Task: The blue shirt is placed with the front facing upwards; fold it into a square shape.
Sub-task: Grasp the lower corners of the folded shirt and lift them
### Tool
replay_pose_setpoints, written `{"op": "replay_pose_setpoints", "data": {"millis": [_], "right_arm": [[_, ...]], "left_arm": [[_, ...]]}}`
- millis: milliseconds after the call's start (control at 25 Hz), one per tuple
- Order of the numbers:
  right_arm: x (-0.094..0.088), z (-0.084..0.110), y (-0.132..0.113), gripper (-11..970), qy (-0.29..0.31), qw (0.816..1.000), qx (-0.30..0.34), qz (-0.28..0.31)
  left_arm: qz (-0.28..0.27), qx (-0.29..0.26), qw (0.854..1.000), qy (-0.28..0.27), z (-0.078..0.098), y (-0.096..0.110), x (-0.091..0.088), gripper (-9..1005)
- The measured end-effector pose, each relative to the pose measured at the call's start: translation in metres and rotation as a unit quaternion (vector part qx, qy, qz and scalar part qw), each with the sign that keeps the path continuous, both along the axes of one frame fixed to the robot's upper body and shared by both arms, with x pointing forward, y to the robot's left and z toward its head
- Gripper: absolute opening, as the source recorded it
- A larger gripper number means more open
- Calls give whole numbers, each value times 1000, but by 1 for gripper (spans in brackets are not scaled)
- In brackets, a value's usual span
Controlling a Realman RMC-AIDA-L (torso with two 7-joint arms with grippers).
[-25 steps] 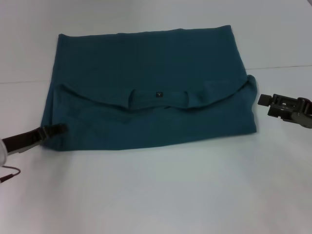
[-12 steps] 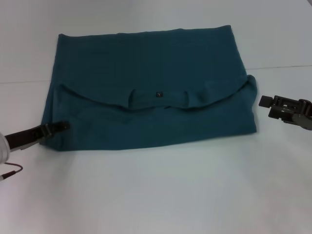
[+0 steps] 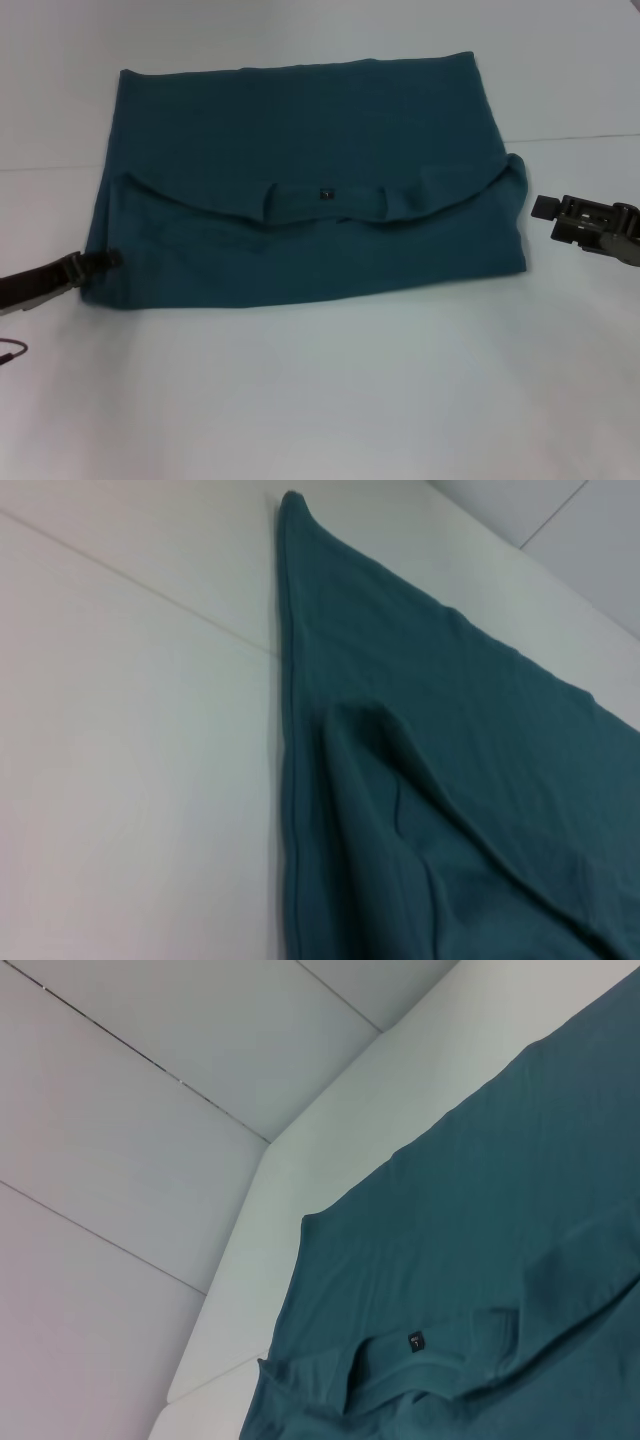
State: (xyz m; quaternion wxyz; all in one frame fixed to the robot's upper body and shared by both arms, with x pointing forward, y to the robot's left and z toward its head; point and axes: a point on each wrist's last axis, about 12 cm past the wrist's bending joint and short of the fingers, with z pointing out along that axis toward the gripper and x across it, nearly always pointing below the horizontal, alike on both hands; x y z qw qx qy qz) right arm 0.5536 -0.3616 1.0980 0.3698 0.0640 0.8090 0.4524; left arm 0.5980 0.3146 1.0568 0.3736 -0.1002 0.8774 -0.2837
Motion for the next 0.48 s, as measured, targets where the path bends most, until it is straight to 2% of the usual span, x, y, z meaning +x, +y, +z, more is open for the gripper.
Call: {"op": "replay_pose_setpoints", "data": {"millis": [480], "right_arm": [[0,1,0,835,-4,1000,1,-1]], "left_arm": [[9,-6,1000,12,-5,4,-7,603]]}}
